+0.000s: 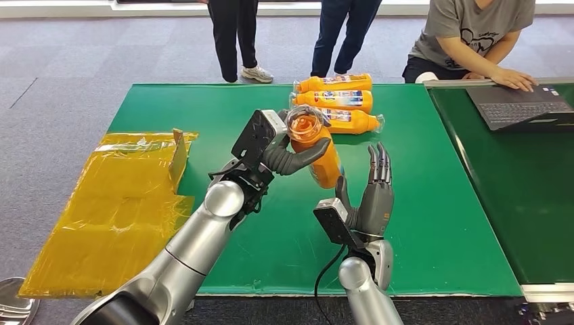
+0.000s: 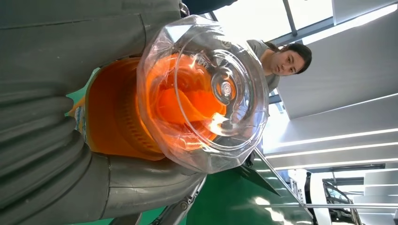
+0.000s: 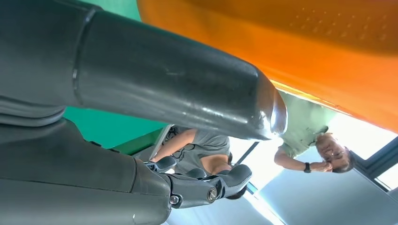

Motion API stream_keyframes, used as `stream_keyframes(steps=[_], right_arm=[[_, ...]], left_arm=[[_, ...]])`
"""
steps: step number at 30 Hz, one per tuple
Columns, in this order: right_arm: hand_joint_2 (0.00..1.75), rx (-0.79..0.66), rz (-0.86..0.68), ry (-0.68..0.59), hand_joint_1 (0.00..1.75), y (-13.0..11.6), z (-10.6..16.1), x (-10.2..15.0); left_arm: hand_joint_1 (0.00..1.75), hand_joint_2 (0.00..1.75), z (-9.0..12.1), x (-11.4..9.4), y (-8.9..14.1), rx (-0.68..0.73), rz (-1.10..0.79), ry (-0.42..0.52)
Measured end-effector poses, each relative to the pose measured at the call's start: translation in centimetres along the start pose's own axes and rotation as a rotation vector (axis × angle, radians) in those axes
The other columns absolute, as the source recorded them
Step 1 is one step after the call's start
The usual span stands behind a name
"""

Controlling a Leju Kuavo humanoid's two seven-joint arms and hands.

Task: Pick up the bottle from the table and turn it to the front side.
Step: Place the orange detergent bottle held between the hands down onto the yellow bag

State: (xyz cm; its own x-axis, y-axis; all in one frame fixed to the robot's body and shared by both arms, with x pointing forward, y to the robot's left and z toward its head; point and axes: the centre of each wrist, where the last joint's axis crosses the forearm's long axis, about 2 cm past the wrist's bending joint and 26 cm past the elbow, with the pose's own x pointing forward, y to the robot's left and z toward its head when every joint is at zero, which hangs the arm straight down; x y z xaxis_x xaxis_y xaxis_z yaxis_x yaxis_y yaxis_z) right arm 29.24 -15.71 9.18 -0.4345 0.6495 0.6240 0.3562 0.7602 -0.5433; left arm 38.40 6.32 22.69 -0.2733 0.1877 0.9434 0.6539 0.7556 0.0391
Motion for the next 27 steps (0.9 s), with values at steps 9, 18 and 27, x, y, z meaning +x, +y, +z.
stream_keyframes(steps=[9, 18, 27], right_arm=[[0.0, 0.0, -0.001, -0.001, 0.0, 0.0, 0.0, 0.0], [0.0, 0.001, -0.007, 0.006, 0.0, 0.1, 0.2, -0.1], [0.0, -0.004, -0.018, 0.001, 0.0, 0.1, 0.3, -0.2]], left_arm=[[1.75, 1.75, 0.1, -0.1, 0.2, 0.014, -0.023, 0.003], [1.75, 1.75, 0.2, -0.5, 1.3, 0.098, -0.225, 0.027], [1.75, 1.75, 0.1, -0.5, 2.8, 0.25, -0.499, 0.055]])
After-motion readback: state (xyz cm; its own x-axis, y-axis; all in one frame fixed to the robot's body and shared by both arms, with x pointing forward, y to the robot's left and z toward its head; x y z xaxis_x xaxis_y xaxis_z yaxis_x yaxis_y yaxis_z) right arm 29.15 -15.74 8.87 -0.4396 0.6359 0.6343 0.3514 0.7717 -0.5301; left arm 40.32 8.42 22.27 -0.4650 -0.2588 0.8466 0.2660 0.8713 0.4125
